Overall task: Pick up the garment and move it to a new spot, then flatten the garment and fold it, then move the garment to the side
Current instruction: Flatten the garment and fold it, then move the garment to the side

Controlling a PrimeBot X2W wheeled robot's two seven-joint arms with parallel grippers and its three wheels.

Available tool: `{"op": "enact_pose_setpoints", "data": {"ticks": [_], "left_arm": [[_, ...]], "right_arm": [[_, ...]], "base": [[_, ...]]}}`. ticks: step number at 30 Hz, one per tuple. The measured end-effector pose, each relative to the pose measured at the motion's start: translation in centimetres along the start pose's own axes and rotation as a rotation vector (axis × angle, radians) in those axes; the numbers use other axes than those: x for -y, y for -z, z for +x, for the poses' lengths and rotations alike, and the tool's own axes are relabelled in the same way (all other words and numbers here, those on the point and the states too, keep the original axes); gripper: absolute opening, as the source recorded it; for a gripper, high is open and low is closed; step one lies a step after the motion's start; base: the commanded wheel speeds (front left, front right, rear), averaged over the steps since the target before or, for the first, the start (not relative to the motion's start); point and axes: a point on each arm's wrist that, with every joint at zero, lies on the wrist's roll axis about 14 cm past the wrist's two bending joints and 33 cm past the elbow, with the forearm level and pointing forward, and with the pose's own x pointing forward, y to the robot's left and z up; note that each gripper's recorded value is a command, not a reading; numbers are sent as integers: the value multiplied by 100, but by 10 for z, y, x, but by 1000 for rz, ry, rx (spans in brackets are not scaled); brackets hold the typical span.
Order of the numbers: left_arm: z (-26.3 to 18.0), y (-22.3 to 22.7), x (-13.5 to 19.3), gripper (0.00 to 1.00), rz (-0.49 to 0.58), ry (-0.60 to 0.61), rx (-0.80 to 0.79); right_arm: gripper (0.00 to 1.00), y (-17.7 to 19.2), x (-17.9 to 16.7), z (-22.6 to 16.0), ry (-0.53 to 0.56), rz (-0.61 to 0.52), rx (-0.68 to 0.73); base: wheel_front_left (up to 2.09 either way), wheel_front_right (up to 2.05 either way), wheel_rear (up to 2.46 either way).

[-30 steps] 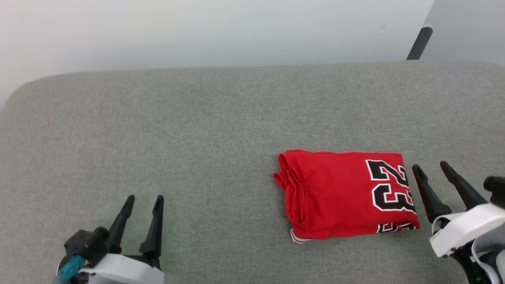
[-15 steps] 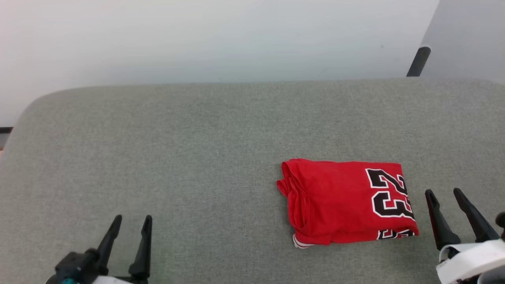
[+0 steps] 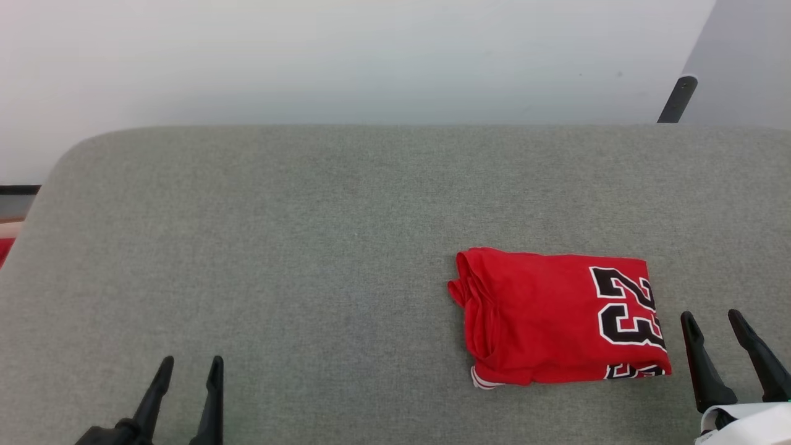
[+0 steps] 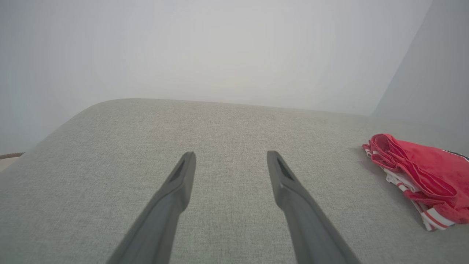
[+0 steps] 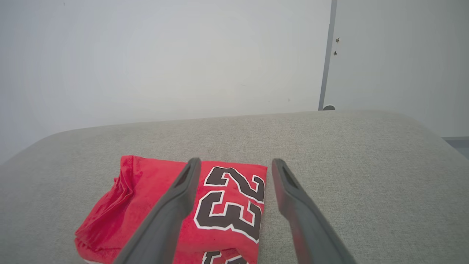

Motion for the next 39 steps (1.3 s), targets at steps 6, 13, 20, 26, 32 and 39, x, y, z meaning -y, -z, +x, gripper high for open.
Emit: {"op": "enact_pose_setpoints", "data": {"ticks": [6,13,20,26,32,39], "left_arm": [[1,2,1,100,0,0,-5],[3,2,3,100,-3,7,-4],[5,3,6,100,-5,16,-5],[9,3,9,100,-7,26,-5],[15,6,9,100,-17,24,-13],[32,11,15,100,-35,49,-20]], "right_arm": [[100,-1,-6,4,-8,3,-2],[100,0,-6,3,-1,11,-6],[100,2,-7,3,4,24,-9],[100,9,-10,4,-1,32,-31],[100,23,-19,17,-50,3,-144],[100,11,-13,54,-88,-111,-312]], "base": [[0,0,0],[0,0,0],[0,0,0],[0,0,0],[0,0,0],[0,0,0]]}}
